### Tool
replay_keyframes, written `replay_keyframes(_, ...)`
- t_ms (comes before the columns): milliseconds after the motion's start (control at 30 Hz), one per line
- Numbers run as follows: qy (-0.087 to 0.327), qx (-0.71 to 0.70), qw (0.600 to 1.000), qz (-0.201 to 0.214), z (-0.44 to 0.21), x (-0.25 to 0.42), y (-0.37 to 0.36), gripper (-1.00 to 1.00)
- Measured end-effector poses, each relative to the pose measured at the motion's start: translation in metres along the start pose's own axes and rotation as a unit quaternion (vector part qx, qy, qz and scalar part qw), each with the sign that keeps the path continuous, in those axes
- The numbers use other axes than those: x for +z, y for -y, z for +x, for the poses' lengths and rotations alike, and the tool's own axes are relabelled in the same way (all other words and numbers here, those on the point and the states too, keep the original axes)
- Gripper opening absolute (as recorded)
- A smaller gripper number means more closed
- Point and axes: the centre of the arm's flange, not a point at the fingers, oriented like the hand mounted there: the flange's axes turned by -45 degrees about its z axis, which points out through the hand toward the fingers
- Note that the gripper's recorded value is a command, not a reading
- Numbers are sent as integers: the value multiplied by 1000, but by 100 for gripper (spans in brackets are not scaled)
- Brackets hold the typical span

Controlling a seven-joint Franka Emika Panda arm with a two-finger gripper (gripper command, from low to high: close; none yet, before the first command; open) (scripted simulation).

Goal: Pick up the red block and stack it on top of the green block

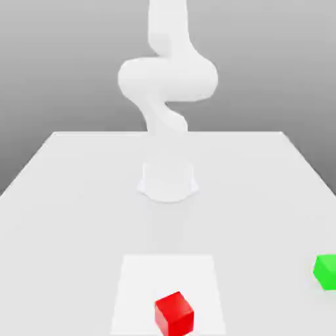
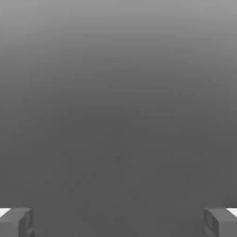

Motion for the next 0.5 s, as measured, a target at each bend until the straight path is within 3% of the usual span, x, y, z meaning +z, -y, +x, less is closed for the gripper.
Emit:
replay_keyframes(233, 101, -63, 993, 20, -21, 139, 2, 0)
replay_keyframes(500, 209, -132, 968, 48, -88, 278, 8, 0)
